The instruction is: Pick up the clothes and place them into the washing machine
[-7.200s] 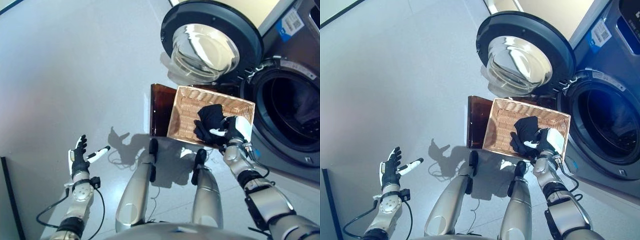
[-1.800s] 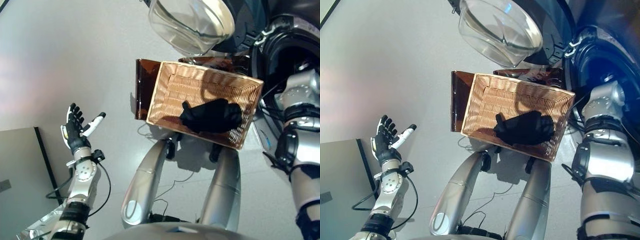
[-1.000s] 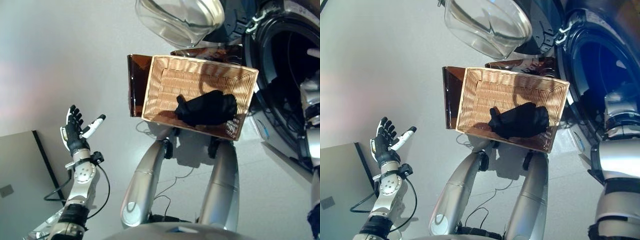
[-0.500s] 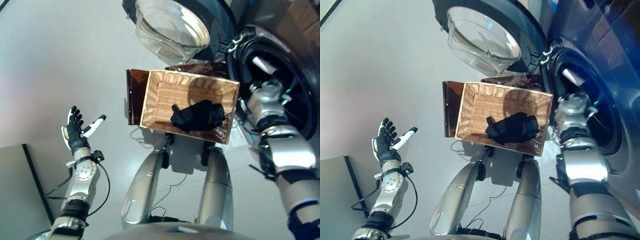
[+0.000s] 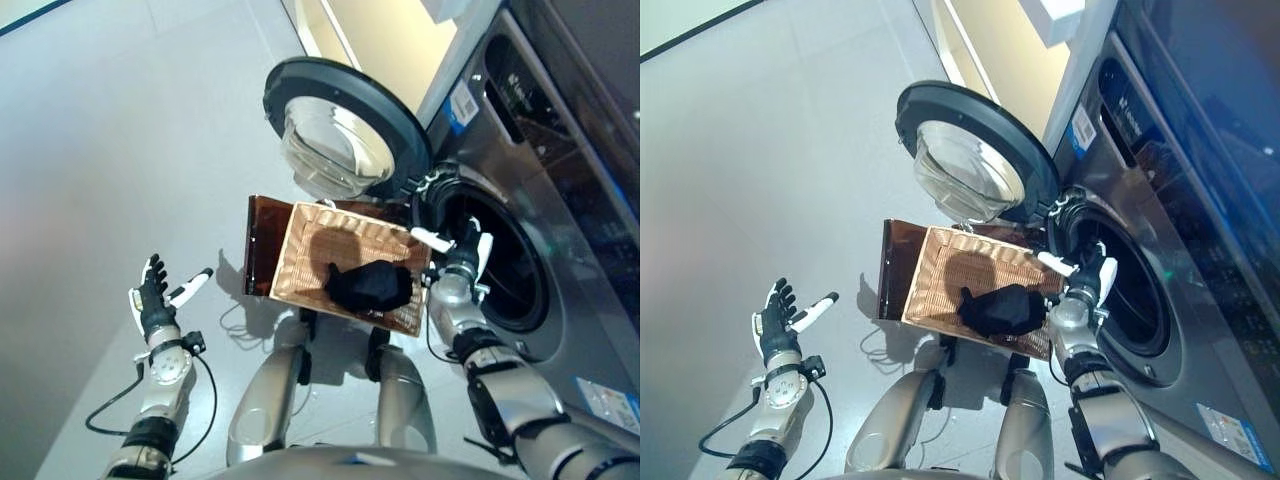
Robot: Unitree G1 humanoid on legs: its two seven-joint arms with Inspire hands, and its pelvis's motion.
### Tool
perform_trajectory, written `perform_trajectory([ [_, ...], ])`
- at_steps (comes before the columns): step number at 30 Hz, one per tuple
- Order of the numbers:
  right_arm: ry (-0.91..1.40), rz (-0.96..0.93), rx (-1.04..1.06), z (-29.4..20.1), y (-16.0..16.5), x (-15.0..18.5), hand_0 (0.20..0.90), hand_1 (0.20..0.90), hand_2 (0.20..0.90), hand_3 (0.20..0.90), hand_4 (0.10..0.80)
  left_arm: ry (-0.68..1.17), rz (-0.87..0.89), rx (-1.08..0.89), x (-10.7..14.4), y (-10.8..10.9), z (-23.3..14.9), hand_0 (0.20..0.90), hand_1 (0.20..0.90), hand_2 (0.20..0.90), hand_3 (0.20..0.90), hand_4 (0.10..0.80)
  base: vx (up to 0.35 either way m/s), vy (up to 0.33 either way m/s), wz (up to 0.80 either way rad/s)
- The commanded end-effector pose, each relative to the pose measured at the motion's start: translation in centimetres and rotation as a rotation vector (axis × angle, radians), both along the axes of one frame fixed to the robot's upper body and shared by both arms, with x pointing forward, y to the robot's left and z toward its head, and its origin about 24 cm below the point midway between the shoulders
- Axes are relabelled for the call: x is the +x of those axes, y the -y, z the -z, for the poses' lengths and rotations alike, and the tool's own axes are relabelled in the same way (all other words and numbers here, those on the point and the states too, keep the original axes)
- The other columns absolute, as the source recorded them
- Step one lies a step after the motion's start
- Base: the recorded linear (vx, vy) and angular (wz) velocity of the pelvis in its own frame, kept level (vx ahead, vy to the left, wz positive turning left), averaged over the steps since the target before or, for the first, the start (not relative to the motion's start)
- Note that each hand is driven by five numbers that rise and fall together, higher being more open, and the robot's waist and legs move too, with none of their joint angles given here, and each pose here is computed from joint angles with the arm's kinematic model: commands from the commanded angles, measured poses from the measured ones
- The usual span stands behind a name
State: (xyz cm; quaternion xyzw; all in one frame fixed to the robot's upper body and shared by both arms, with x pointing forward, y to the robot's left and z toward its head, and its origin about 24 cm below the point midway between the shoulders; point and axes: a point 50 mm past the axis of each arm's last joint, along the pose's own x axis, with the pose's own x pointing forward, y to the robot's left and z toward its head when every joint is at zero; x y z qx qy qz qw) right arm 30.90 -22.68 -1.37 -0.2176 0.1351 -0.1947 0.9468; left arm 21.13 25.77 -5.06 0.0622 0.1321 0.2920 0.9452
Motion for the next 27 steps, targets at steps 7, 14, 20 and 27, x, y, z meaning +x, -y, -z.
perform_trajectory([
  [7,-0.219,-0.407,-0.555,1.7,-0.8,-0.9,0.900,0.900,0.900,0.900,0.800,0.078,-0.038,0.119,-0.2,-4.0,-2.3,0.900,0.900,0.900,0.900,0.800,-0.020,-0.005,0.11],
  [14,-0.366,-0.485,-0.793,3.1,-1.0,-1.1,0.900,0.900,0.900,0.900,0.800,0.116,0.017,0.117,0.7,-3.0,-3.0,0.900,0.900,0.900,0.900,0.800,-0.012,-0.003,0.01],
  [20,-0.360,-0.453,-0.893,1.7,-0.8,0.3,0.900,0.900,0.900,0.900,0.800,0.227,0.046,0.109,2.1,-1.9,-5.1,0.900,0.900,0.900,0.900,0.800,-0.067,-0.001,0.07],
  [27,-0.332,-0.415,-0.941,-0.1,0.2,1.6,0.900,0.900,0.900,0.900,0.800,0.324,0.028,0.106,2.6,-1.8,-7.0,0.900,0.900,0.900,0.900,0.800,-0.068,0.004,0.18],
])
